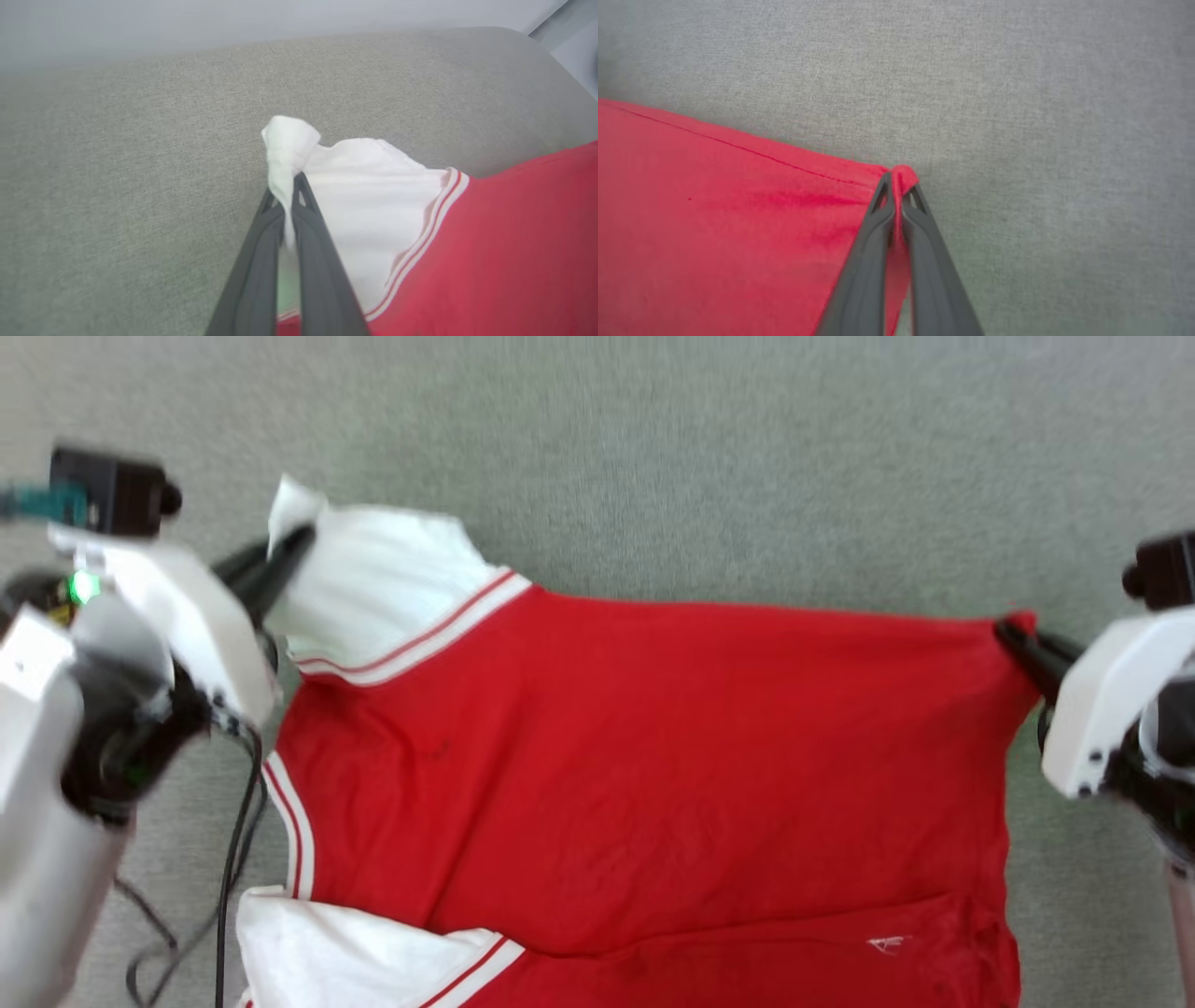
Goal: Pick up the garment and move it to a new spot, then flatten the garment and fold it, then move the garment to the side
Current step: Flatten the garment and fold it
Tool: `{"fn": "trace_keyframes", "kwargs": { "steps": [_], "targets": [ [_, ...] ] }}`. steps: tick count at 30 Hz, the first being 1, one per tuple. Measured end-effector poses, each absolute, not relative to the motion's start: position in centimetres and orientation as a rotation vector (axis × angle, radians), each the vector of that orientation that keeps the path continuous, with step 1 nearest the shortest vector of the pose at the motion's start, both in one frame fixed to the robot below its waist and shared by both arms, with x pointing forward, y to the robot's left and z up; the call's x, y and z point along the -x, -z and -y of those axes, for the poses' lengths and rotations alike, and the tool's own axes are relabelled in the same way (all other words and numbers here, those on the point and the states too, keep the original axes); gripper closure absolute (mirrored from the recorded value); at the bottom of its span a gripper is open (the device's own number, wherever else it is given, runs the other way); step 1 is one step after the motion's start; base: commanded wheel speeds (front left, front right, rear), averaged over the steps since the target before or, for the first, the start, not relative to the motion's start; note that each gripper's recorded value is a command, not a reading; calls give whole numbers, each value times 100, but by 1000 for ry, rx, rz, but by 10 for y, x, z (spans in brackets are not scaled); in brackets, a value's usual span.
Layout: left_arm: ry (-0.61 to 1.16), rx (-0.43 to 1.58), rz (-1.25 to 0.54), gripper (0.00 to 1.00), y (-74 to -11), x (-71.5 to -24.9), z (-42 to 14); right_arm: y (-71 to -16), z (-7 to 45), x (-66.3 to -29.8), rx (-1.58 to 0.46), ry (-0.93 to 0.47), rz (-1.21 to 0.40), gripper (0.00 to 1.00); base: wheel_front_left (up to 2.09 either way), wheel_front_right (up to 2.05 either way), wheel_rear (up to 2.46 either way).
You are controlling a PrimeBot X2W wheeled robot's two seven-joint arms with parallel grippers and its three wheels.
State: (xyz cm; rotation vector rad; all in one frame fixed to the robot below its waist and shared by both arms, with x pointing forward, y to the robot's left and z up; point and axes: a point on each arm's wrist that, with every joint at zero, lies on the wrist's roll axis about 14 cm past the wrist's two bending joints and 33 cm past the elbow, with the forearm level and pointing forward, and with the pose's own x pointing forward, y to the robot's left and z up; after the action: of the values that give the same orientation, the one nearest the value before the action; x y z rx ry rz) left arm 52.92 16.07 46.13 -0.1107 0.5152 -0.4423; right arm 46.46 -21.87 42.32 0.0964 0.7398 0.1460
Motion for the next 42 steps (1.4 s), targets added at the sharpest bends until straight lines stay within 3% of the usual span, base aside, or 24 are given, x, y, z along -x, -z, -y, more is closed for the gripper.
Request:
{"fn": "trace_keyframes", "kwargs": {
  "steps": [9, 19, 28, 29, 30, 32, 33, 42],
  "targets": [
    [339, 205, -517, 100, -458, -450, -180, -426, 215, -405, -169, -117, -743, 100, 0, 0, 0],
    [214, 363, -678, 100, -414, -352, -186, -406, 207, -346, -264, -80, -795, 100, 0, 0, 0],
    [187, 430, -792, 100, -383, -309, -171, -378, 203, -309, -368, -26, -841, 100, 0, 0, 0],
    [187, 432, -796, 100, -381, -308, -170, -377, 202, -308, -378, -24, -837, 84, 0, 0, 0],
    [189, 437, -795, 100, -379, -307, -168, -375, 202, -307, -380, -23, -834, 59, 0, 0, 0],
    [192, 443, -797, 43, -376, -306, -165, -375, 200, -307, -389, -23, -815, 0, 0, 0, 0],
    [193, 444, -782, 0, -377, -307, -164, -376, 199, -308, -389, -23, -796, 0, 0, 0, 0],
    [207, 350, -412, 0, -433, -352, -168, -424, 205, -333, -328, -33, -510, 0, 0, 0, 0]
  ]
}}
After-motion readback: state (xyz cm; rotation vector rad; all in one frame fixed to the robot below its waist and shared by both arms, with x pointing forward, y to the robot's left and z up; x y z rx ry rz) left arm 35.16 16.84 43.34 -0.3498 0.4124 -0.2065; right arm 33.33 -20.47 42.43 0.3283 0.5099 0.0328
